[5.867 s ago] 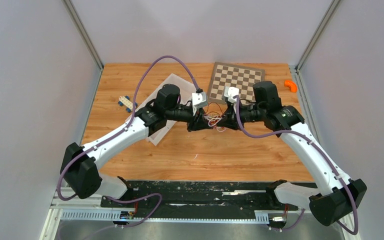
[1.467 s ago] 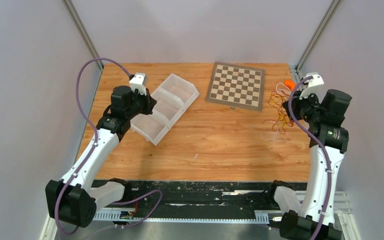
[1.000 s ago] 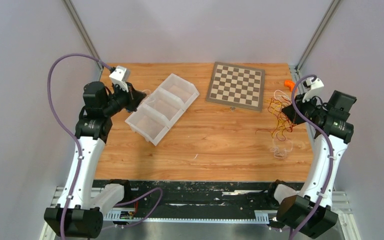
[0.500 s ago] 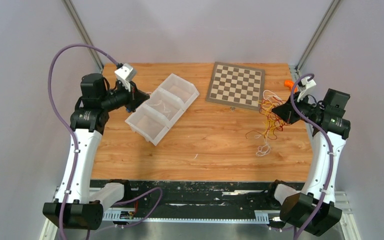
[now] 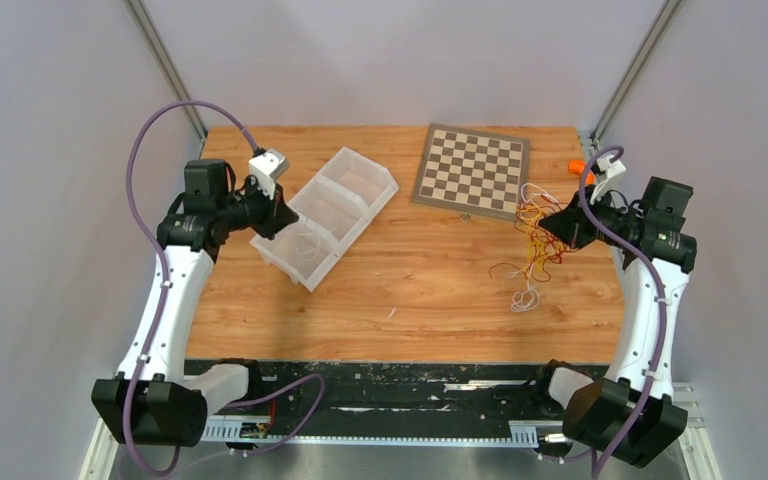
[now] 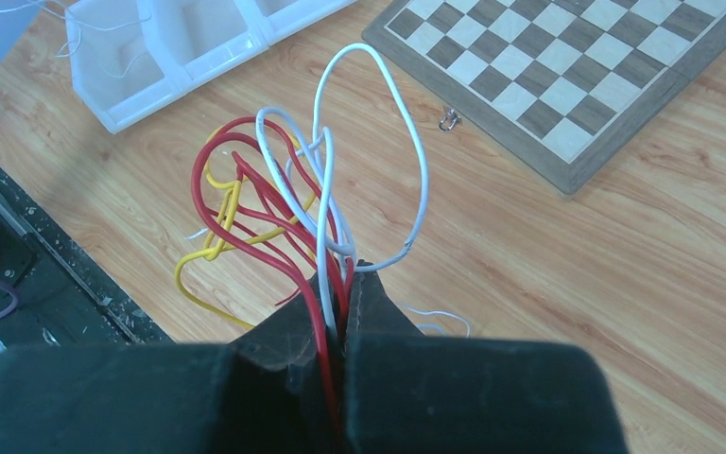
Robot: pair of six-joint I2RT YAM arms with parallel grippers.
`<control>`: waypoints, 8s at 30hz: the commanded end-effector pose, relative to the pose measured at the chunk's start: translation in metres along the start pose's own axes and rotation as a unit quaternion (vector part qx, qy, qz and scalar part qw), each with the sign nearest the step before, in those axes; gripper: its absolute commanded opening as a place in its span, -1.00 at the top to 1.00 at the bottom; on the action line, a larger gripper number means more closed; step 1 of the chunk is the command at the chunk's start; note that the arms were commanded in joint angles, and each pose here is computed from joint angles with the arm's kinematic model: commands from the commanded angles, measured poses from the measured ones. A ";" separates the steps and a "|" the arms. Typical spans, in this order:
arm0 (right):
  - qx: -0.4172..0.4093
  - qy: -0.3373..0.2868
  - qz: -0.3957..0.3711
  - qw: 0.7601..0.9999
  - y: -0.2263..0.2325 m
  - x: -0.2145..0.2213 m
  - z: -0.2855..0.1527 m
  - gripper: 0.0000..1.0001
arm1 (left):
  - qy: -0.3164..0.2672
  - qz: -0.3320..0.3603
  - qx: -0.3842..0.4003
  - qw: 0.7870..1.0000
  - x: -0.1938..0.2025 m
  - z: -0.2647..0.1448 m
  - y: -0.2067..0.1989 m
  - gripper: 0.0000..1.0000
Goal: Untangle the cables
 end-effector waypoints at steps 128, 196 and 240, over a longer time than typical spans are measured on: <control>-0.111 0.037 0.011 0.993 0.058 -0.021 0.113 0.99 | -0.225 -0.019 0.379 0.898 -0.104 0.129 -0.145 1.00; 0.046 0.211 -0.014 0.976 -0.048 0.110 0.115 0.75 | -0.418 0.034 -0.027 0.907 -0.247 -0.038 0.054 1.00; 0.045 0.221 -0.015 0.974 -0.050 0.110 0.115 0.75 | -0.152 -0.005 0.004 0.988 -0.078 0.033 0.063 1.00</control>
Point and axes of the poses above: each gripper's point midway between its finger pads, its own z axis out along the fingers, its own y axis along the line the jaws close on, x = y × z, the point moved 10 cm from there along -z, back along the fingers, and after that the axes turned 5 degrees about z, right-handed, at the moved point
